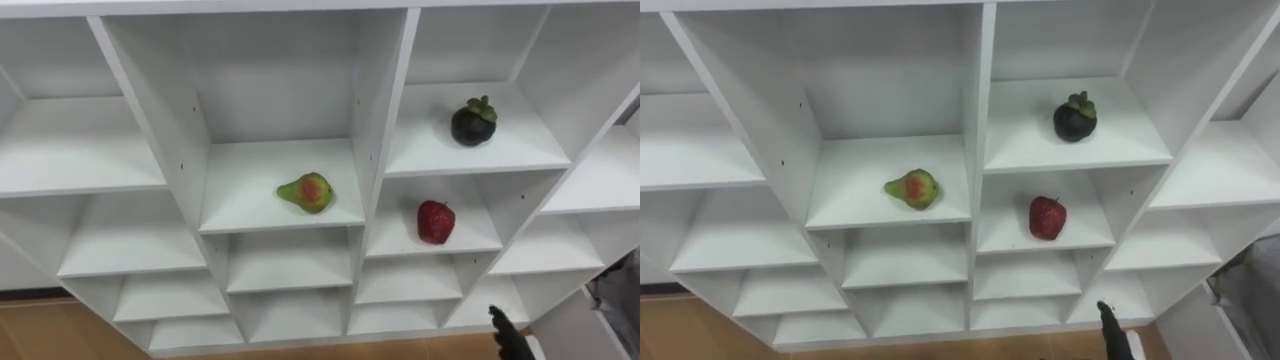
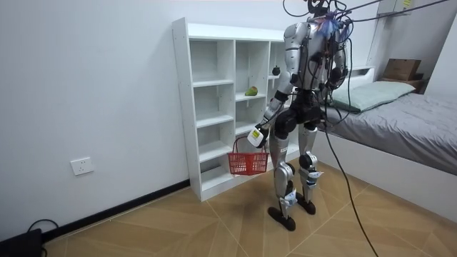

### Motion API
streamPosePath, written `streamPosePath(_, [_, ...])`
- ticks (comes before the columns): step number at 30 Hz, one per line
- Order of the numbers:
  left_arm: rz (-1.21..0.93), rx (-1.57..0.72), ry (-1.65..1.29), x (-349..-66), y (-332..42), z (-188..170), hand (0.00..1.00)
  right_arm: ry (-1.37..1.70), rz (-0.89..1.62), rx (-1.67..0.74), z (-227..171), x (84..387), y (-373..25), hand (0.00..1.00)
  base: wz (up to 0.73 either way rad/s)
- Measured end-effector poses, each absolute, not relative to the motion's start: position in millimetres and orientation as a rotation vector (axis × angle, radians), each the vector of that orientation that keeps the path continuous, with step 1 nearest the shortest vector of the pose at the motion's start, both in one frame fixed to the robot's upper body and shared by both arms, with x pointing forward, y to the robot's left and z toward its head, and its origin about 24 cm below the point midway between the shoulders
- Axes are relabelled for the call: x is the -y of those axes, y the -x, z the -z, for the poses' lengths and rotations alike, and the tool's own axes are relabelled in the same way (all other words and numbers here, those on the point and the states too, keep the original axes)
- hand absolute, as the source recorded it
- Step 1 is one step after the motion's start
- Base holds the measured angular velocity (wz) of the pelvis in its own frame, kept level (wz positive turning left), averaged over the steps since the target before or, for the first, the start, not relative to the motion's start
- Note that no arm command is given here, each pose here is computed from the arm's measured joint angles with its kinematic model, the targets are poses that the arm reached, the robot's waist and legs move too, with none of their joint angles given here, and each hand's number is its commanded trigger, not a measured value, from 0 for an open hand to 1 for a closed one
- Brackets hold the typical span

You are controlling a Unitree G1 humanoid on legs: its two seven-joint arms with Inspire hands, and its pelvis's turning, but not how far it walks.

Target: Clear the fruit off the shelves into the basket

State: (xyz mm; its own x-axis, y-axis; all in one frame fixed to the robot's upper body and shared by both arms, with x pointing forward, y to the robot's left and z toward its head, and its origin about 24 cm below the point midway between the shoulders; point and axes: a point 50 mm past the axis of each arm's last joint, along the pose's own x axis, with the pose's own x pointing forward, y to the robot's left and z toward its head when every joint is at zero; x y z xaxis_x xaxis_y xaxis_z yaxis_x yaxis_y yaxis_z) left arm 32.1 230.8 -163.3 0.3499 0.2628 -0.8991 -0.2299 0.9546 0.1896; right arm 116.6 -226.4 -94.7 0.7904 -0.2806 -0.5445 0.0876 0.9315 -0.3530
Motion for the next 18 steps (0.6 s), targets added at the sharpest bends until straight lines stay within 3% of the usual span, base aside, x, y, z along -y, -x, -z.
streamPosePath(18, [-0.260,-1.147,-0.039,-223,-36,164,1.00,0.393,0.254,-0.064,-1,199,-167,0.00,-0.05])
